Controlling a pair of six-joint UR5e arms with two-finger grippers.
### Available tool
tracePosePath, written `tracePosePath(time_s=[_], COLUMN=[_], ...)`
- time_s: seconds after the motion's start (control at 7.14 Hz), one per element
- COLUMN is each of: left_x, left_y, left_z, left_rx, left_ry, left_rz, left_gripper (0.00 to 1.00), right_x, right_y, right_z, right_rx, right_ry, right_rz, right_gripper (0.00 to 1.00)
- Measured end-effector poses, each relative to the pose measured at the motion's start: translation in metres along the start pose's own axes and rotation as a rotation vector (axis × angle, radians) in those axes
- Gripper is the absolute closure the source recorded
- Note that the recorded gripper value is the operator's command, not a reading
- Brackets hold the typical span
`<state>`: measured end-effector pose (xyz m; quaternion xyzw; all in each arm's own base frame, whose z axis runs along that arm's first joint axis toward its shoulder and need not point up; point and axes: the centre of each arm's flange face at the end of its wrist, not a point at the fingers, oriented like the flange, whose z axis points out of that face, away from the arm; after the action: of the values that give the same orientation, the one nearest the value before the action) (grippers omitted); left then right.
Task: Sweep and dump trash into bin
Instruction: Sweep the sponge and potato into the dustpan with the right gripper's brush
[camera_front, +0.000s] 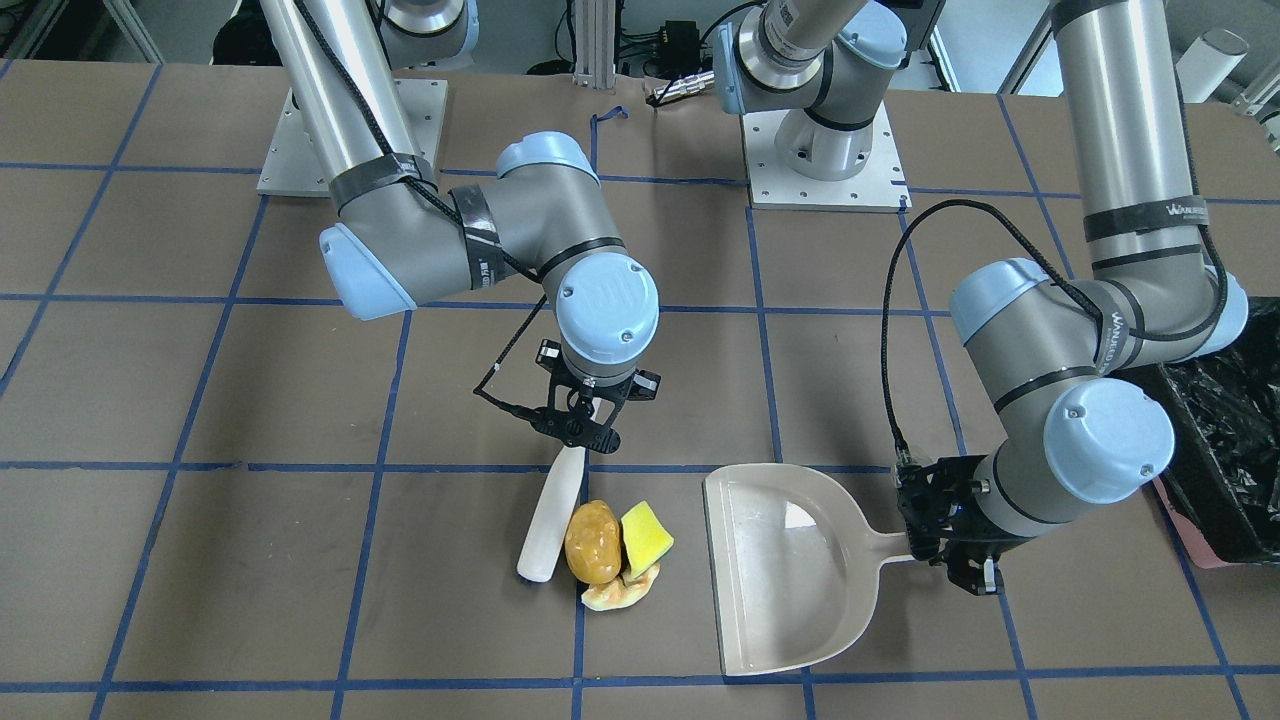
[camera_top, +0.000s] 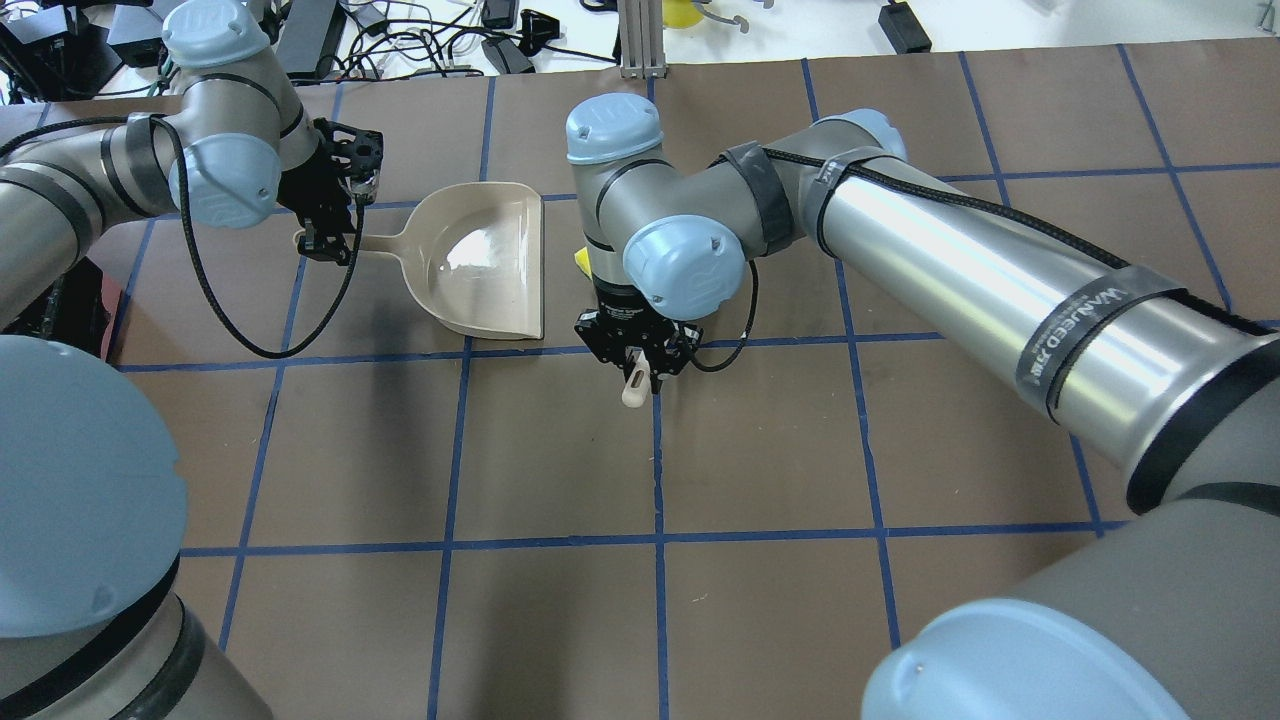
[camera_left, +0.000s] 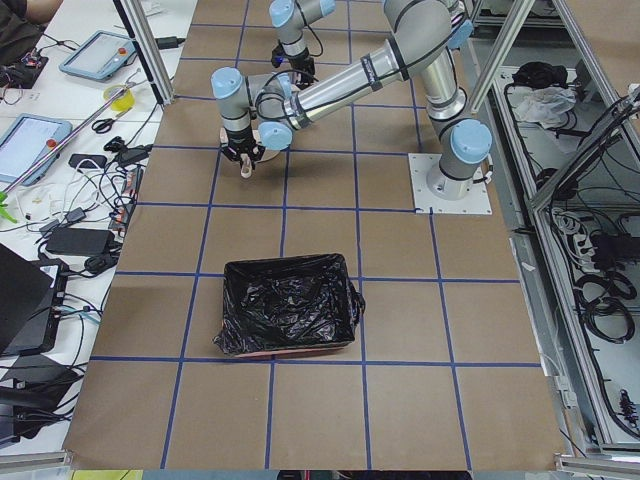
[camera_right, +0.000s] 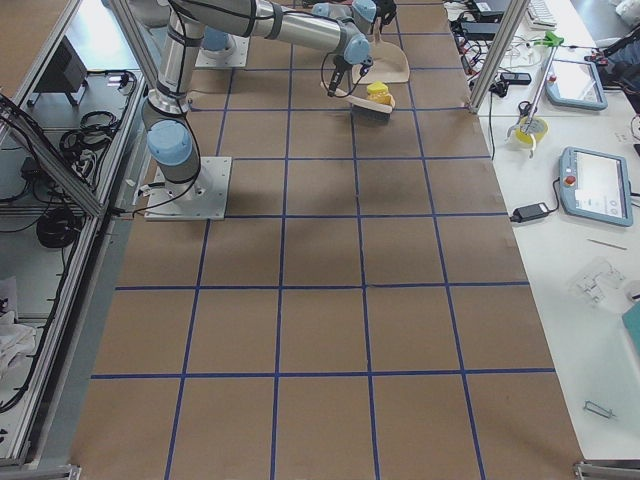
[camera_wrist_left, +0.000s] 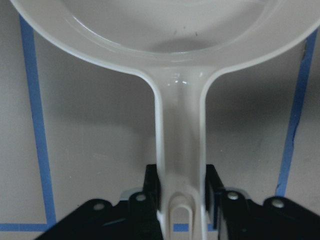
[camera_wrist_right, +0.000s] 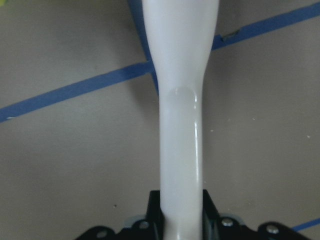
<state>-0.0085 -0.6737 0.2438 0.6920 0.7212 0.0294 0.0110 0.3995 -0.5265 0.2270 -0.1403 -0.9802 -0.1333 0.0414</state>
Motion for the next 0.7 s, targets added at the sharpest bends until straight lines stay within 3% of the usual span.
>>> tracePosePath(time_s=[0.42, 0.7], left_x=[0.000, 0.000], left_y=[-0.001, -0.002], left_z=[-0.001, -0.001], left_rx=[-0.001, -0.001], left_ry=[-0.001, -0.001], left_rz=[0.000, 0.000], left_gripper=[0.98, 0.98], right_x=[-0.054, -0.075], right_y=[0.004, 0.019], right_z=[0.007, 0.003], right_rx=[0.047, 0.078], right_ry=[0.013, -0.008], right_rz=[-0.097, -0.194], right_gripper=[1.00, 1.00])
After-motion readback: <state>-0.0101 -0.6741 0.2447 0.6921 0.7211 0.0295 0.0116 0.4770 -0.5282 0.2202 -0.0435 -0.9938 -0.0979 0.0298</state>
